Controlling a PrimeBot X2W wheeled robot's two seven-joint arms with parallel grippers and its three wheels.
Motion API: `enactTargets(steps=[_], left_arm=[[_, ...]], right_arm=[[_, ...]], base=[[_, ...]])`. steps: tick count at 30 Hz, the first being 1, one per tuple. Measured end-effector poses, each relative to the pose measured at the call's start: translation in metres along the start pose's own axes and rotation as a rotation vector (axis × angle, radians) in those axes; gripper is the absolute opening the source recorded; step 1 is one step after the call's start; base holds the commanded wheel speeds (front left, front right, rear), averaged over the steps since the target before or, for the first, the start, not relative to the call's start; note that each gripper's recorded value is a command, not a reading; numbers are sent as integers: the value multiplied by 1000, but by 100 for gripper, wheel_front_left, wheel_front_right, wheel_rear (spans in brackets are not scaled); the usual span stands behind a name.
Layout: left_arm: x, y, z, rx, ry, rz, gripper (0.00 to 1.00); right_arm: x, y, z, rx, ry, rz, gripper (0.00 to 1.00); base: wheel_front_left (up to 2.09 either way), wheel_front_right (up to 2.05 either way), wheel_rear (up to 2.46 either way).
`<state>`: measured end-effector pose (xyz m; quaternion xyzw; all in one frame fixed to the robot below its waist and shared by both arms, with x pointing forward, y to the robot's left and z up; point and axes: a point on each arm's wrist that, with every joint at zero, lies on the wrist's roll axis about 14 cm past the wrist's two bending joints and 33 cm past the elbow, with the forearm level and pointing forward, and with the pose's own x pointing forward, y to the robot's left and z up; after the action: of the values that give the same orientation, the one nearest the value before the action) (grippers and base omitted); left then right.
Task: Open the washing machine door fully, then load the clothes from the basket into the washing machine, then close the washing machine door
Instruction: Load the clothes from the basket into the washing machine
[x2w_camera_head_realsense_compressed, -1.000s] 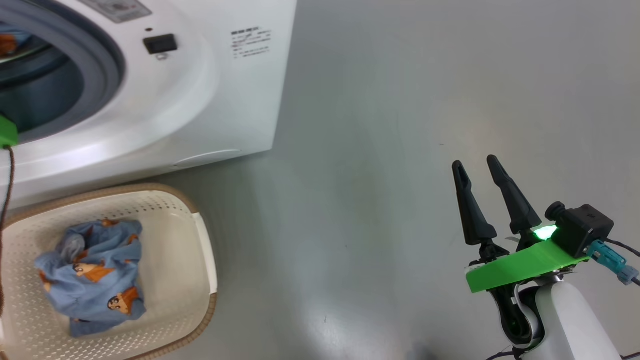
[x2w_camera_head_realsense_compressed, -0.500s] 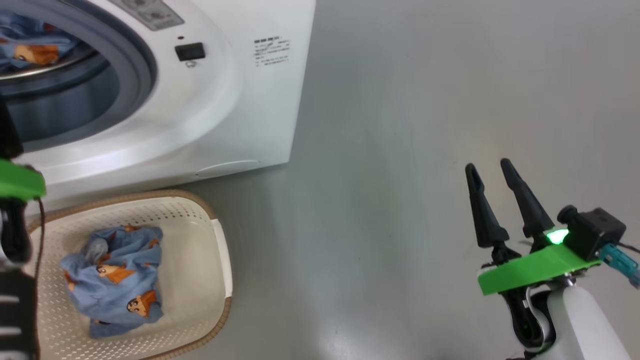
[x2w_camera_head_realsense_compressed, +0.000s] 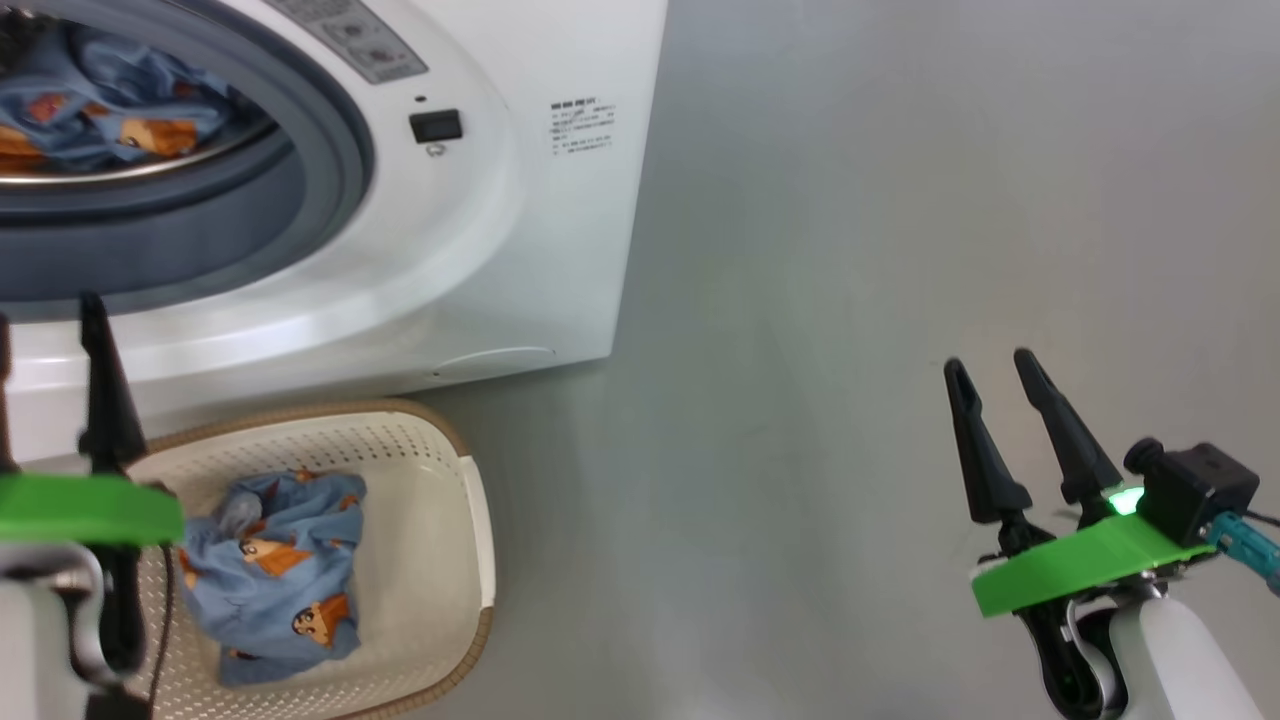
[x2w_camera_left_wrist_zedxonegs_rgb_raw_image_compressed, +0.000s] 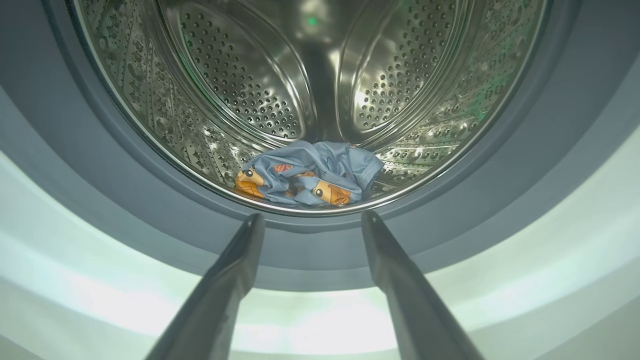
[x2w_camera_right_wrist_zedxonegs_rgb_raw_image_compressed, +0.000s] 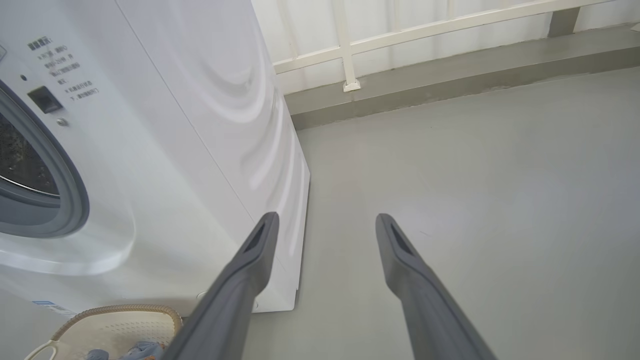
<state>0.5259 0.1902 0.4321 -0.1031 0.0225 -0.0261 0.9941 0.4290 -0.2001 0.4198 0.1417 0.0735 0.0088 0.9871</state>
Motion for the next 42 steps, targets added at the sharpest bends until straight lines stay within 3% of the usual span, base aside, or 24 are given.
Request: enactTargets(steps=[42], left_arm=[[-124, 3, 33, 26, -37, 64, 100]], right_arm=[[-58, 12, 20, -15, -39, 45, 100]], base=[[0, 0, 0]])
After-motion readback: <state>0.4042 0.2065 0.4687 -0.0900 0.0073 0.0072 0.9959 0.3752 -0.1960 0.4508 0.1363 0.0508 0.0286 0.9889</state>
